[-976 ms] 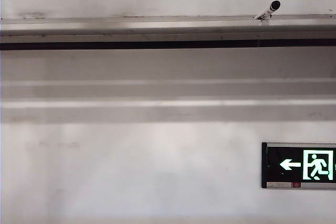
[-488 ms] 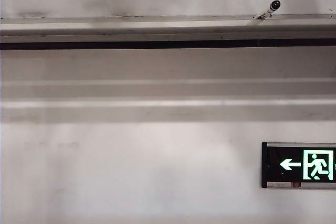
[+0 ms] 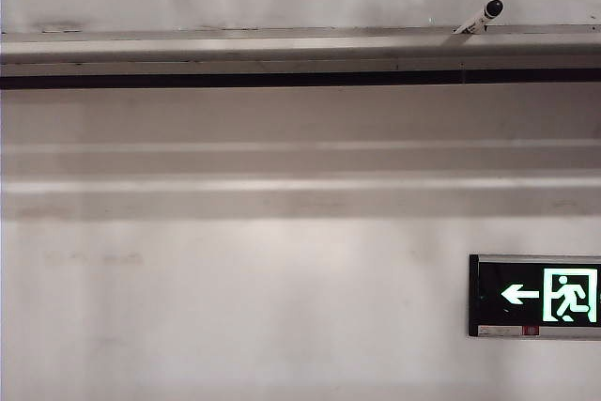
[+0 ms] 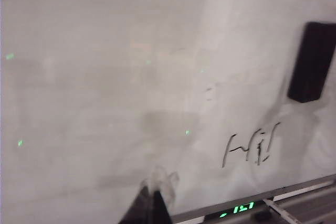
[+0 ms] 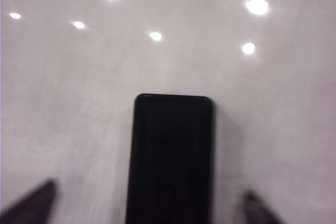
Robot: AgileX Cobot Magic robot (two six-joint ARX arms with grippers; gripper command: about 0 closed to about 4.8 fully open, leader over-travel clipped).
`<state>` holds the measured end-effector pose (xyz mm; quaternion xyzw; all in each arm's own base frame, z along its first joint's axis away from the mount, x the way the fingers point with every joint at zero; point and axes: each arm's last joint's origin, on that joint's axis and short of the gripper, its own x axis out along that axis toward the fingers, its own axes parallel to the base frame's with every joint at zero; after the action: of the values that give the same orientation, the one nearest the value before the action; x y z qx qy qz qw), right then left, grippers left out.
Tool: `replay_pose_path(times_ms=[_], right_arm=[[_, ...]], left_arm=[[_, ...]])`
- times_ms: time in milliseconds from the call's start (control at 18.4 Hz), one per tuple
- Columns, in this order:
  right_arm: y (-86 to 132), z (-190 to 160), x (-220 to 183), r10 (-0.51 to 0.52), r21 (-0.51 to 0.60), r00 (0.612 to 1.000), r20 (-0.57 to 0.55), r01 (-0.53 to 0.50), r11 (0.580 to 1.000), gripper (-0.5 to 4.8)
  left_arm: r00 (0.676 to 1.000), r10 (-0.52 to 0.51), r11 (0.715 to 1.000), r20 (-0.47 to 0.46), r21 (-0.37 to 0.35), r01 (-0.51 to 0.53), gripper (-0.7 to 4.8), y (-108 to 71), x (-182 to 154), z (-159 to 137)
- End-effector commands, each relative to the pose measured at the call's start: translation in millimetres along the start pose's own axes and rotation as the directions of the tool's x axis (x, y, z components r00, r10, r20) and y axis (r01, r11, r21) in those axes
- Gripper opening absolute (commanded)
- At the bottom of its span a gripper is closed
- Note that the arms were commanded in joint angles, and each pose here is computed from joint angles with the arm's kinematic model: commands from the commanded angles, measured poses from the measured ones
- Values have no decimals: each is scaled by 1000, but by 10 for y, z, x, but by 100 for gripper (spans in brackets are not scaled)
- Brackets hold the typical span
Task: Wipe the whiteboard clean using the black magnetic whiteboard eraser attached to the whiteboard.
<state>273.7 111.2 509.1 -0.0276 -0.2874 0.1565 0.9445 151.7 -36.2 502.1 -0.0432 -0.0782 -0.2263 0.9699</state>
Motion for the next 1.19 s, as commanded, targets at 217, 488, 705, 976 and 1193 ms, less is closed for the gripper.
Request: replay_pose_path(times_ms=[217,488,705,976,1193], right_arm=[[24,-219,202,-103,-63,994,48,106,992,479],[50,-454,348,-155,-80,988,-2,154,985,333],[61,-501,341,-140,-137,988,-68,130,982,67],[128,-608,244,-73,-229,945,-318,-2,974,66],[172,-769,183,4,-273,883,-470,-150,950,62]], left_arm=[[999,-37,999,12,2,37,-6,-133,76,2],[999,-37,999,13,2,37,-6,-133,75,3],[999,-37,999,13,2,37,-6,-133,75,4],[998,-40,999,39,6,40,-6,-135,74,30],[997,-48,999,56,4,48,-6,-139,73,47]])
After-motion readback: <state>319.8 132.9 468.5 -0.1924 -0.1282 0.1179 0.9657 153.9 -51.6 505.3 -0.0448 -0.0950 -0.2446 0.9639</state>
